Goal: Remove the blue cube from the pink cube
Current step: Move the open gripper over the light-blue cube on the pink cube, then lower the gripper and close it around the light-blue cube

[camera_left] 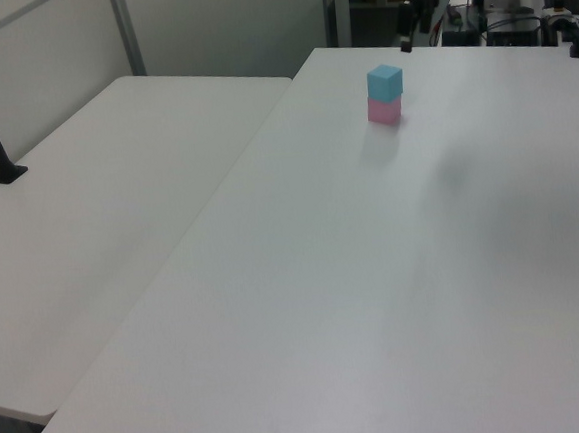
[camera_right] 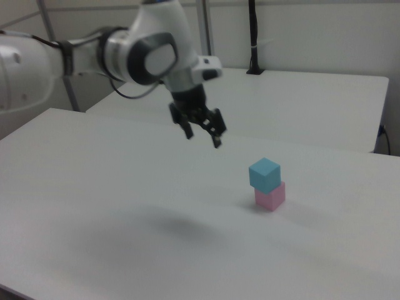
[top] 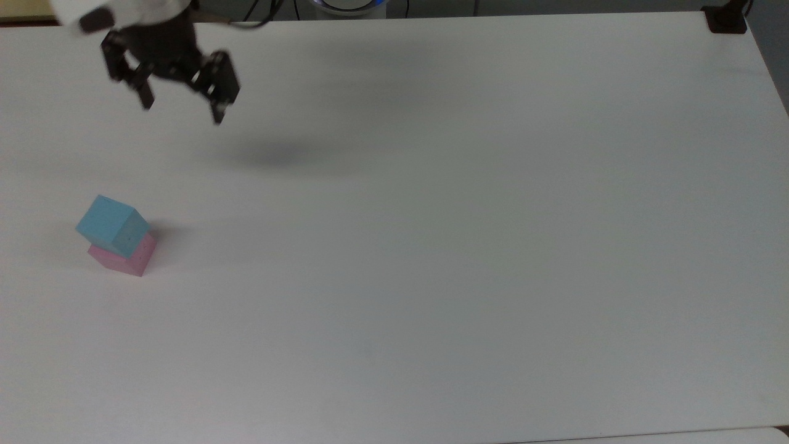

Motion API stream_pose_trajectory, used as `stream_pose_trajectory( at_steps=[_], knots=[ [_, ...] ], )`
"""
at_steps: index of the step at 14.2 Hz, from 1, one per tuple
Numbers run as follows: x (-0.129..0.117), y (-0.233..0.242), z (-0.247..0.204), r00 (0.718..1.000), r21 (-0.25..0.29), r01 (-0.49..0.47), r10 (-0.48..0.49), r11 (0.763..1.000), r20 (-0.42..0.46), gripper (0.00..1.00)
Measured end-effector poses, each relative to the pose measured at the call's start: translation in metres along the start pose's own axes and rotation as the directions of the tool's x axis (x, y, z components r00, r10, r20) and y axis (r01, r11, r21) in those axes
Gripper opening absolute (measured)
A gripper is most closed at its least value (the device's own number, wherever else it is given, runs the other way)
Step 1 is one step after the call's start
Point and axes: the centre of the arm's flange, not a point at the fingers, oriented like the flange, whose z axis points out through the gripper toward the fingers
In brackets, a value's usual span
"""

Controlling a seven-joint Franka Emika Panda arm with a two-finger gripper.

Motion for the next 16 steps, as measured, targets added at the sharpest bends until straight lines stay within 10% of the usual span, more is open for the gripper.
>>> stream_pose_trajectory(
  at_steps=[16],
  knots=[
    [0.052,0.073,0.155,0.956,-0.048,-0.203,0.188,0.978,-0.225,1.00]
  ],
)
